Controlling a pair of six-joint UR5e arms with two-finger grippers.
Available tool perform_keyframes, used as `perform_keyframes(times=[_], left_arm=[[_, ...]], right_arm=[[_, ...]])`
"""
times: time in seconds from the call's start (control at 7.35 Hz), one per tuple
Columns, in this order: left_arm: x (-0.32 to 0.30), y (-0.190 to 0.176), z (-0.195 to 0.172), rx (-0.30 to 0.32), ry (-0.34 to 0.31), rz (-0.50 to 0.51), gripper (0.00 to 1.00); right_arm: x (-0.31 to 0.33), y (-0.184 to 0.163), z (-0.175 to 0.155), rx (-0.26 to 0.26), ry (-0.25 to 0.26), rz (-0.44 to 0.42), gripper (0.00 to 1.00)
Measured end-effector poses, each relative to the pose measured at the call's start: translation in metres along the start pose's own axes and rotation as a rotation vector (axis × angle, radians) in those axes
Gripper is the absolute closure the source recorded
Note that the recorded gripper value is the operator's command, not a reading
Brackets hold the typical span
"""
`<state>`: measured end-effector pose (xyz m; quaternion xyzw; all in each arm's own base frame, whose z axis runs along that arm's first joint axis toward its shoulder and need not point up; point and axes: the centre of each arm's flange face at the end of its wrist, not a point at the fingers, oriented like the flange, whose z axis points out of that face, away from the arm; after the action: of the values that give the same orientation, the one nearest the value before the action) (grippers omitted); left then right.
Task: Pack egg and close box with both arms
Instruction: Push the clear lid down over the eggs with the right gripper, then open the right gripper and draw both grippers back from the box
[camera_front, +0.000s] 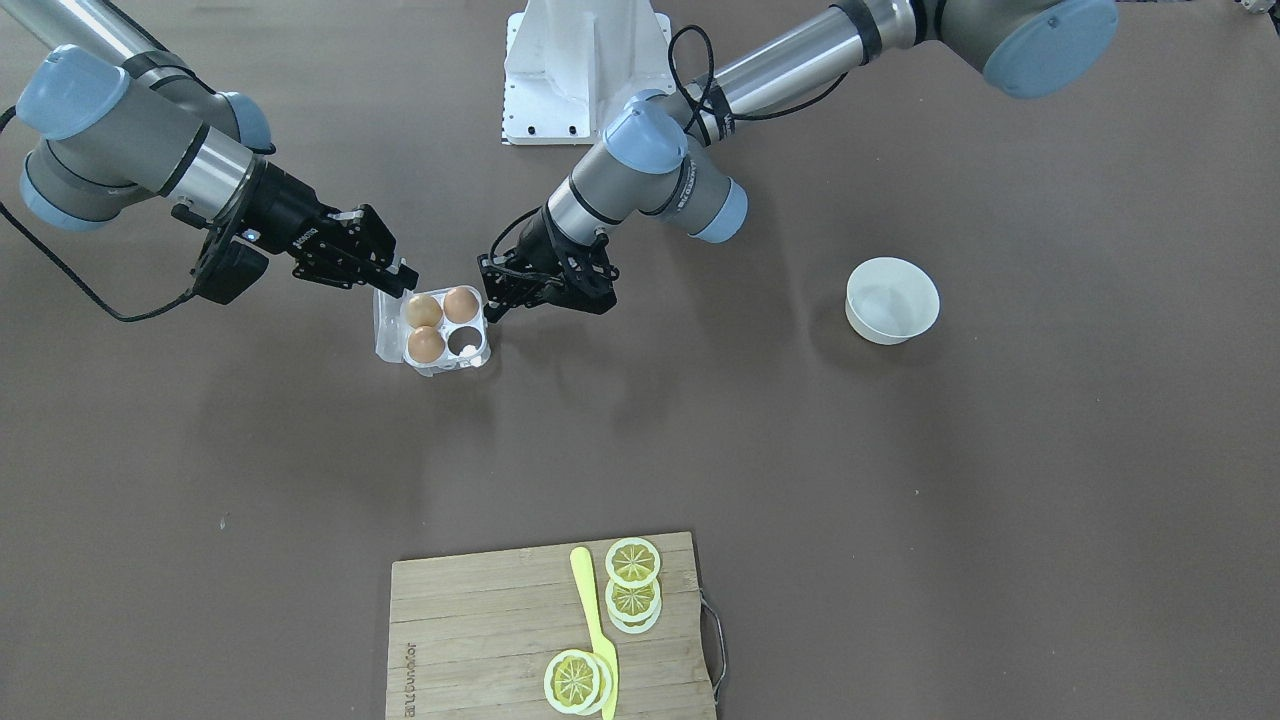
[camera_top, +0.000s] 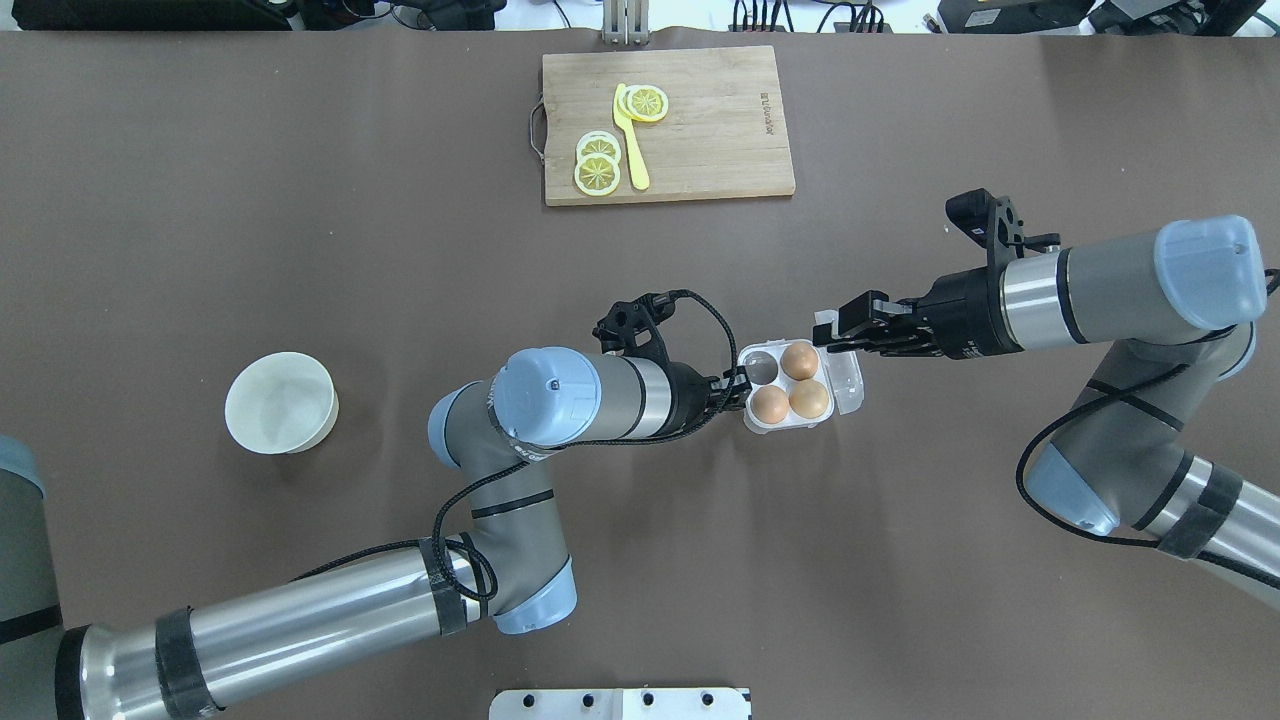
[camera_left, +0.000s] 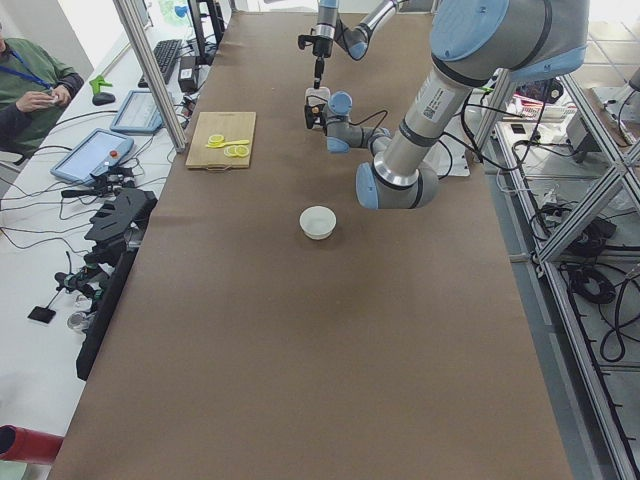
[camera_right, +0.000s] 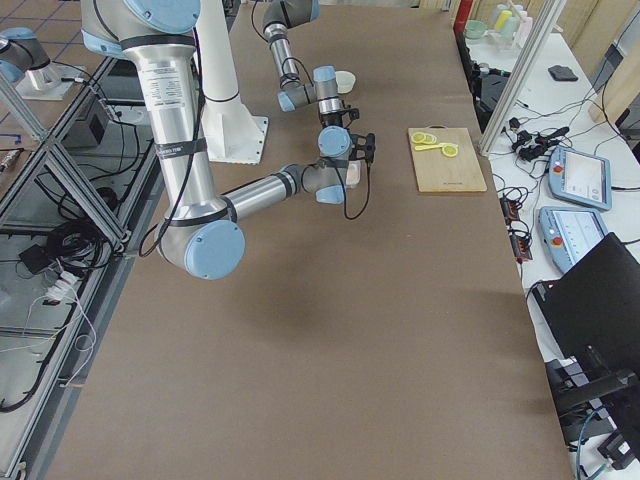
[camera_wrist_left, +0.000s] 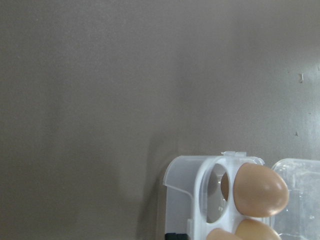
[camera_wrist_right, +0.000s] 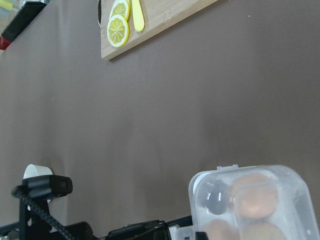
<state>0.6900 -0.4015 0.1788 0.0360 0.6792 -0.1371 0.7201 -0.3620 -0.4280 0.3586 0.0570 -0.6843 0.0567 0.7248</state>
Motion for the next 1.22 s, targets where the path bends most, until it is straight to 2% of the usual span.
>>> perform_keyframes(times=[0.82,1.22], left_arm=[[0.001,-0.001,-0.002,0.0,0.004,0.0,1.0],[0.003,-0.007,-0.007,0.003,0.011,0.004,1.0]], right_arm=[[-0.013,0.029,0.035,0.03,-0.014,-0.004,0.68],[-0.02,0.034,0.041,0.031,-0.023,-0.004,0.68]])
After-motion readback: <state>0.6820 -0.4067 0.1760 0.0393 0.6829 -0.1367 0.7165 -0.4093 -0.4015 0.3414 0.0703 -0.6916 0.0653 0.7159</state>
